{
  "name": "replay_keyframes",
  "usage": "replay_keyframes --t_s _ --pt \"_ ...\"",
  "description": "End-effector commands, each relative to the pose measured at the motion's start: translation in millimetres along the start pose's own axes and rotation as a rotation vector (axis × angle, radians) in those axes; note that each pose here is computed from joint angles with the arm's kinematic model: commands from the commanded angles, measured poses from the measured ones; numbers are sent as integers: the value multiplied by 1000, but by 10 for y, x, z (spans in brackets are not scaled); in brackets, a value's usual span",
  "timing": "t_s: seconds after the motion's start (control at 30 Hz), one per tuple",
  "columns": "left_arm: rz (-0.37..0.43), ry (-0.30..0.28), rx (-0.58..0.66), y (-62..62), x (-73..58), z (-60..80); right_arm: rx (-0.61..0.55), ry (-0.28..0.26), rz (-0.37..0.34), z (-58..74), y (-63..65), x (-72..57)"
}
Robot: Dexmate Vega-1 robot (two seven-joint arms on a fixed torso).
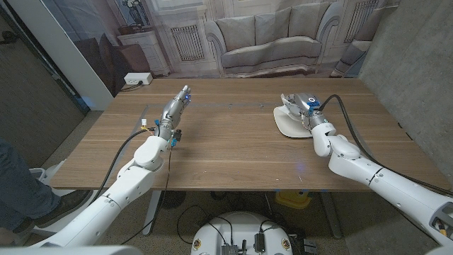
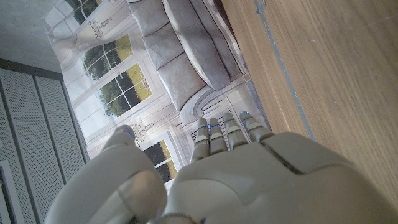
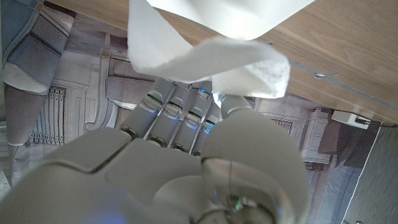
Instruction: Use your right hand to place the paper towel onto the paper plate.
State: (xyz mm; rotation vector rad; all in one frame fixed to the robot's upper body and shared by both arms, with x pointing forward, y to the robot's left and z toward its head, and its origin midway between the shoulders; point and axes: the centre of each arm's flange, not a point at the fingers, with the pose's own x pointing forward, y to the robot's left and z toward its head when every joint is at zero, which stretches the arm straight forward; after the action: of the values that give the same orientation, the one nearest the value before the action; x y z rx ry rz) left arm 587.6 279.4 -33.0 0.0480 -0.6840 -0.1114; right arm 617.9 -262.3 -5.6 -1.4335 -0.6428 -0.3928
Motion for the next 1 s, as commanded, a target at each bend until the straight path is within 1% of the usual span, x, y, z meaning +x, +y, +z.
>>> replay_keyframes --t_s 0.03,0.43,0.63,1.0 --pt "2 -6 0 -34 -26 13 1 31 37 -62 55 18" --pt "9 -6 -3 -30 -52 7 -2 49 76 -72 103 61" --pt "7 -3 -3 -34 -50 1 -2 55 86 -89 131 61" --pt "-1 3 -6 -49 -38 -12 4 70 104 -108 205 1"
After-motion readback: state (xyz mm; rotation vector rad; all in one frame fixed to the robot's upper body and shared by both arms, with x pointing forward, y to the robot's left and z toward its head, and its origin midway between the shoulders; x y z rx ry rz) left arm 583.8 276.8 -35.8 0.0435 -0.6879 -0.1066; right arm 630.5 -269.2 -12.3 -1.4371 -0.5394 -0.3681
